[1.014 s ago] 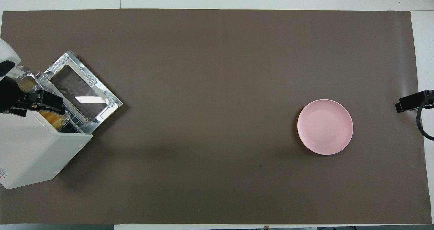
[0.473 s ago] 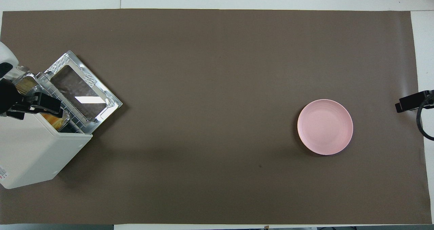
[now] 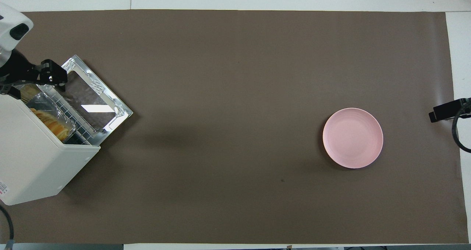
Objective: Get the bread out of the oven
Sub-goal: 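Reach the left gripper into the oven and grasp the foil tray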
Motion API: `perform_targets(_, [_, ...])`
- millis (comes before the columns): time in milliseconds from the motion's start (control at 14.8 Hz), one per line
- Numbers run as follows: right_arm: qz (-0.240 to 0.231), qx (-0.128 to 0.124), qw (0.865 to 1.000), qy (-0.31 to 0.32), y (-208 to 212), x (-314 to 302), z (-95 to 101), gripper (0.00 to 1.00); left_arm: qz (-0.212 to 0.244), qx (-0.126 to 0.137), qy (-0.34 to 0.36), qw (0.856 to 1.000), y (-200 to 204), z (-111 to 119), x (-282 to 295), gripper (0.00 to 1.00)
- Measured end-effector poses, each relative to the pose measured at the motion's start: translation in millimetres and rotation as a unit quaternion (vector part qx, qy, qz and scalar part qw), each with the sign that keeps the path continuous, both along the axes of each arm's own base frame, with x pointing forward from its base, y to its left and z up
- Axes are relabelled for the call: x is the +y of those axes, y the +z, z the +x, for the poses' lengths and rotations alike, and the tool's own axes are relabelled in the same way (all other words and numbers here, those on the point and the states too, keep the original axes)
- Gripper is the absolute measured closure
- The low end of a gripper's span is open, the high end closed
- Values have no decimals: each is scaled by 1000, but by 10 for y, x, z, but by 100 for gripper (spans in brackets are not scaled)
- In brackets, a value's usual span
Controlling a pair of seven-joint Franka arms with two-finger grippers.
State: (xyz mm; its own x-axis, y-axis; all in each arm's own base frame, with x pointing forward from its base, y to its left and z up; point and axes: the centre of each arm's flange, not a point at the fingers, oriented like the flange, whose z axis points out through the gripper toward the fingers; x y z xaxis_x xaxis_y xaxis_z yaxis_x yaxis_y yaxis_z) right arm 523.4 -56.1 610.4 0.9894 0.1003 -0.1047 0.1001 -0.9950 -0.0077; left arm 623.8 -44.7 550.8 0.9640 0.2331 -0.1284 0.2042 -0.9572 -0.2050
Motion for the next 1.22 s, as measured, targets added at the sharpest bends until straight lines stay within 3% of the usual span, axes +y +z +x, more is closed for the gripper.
perform_targets(203, [0,0,1000,0,0,0,0,0,18,-13,50,999,-642,539,112,0])
perform_targets(473, [0,0,1000,0,0,0,0,0,59,-42,99,992,-927,681,362,0])
perform_targets(676, [0,0,1000,0,0,0,0,0,60,-69,135,987,-1274,518,474,0])
perform_targets(1014, [0,0,1000,0,0,0,0,0,61,-38,152,986,-1608,97,543,0])
perform_targets(1216, [0,0,1000,0,0,0,0,0,58,-37,151,986,-1699,-27,550,0])
